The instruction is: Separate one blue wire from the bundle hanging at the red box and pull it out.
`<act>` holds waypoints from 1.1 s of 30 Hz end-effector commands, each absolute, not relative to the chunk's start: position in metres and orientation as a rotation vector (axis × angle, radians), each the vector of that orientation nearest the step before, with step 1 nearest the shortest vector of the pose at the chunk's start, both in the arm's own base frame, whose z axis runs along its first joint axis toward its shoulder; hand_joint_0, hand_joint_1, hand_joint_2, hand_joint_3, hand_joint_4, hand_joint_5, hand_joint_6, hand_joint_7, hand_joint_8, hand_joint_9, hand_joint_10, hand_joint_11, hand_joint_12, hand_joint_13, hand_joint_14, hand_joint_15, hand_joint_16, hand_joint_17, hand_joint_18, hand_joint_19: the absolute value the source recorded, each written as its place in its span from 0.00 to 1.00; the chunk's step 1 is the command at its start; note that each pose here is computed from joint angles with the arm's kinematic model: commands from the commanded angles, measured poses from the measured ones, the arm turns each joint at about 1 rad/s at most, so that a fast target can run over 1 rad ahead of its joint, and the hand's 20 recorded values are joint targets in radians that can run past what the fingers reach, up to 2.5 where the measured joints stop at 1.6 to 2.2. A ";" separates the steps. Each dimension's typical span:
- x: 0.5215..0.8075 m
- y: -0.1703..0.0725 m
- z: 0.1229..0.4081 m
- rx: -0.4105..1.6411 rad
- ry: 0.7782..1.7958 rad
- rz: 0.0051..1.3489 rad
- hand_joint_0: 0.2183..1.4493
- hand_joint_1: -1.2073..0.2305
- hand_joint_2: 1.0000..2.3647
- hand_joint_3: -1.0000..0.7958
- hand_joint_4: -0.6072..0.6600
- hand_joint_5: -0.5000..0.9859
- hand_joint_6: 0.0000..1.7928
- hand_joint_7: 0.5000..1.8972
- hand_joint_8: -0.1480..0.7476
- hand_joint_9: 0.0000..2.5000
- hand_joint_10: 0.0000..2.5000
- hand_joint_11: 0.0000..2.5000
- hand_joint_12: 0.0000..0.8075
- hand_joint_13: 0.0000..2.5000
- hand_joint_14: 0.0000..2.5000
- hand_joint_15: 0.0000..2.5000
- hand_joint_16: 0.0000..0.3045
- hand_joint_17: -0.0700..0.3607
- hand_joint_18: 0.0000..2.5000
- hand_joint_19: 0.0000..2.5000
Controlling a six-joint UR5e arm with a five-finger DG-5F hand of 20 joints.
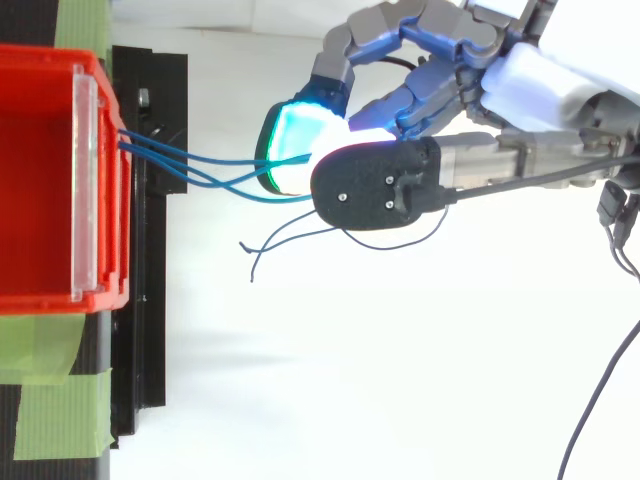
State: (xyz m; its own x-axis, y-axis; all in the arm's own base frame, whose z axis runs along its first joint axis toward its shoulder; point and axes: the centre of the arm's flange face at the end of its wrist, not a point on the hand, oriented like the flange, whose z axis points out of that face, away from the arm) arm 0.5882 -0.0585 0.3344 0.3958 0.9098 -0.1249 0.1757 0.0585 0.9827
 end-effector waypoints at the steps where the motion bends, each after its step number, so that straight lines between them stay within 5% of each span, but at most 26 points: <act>1: 0.588 -0.058 0.334 1.422 1.049 0.751 0.31 0.25 0.01 0.41 0.59 0.19 0.50 0.28 0.48 0.38 0.00 0.61 0.48 0.41 0.00 0.61 0.18 0.45 0.22 0.18; 13: 0.588 -0.058 0.334 1.422 1.048 0.752 0.31 0.21 0.01 0.37 0.60 0.18 0.50 0.28 0.48 0.37 0.00 0.61 0.48 0.39 0.00 0.61 0.18 0.45 0.22 0.18; 23: 0.588 -0.058 0.334 1.422 1.048 0.752 0.24 0.32 0.00 0.29 0.61 0.19 0.50 0.26 0.50 0.38 0.00 0.61 0.50 0.40 0.00 0.61 0.19 0.46 0.22 0.19; 33: 0.588 -0.059 0.334 1.421 1.047 0.750 0.31 0.36 0.01 0.37 0.60 0.19 0.50 0.26 0.48 0.38 0.00 0.59 0.46 0.41 0.00 0.61 0.17 0.44 0.22 0.19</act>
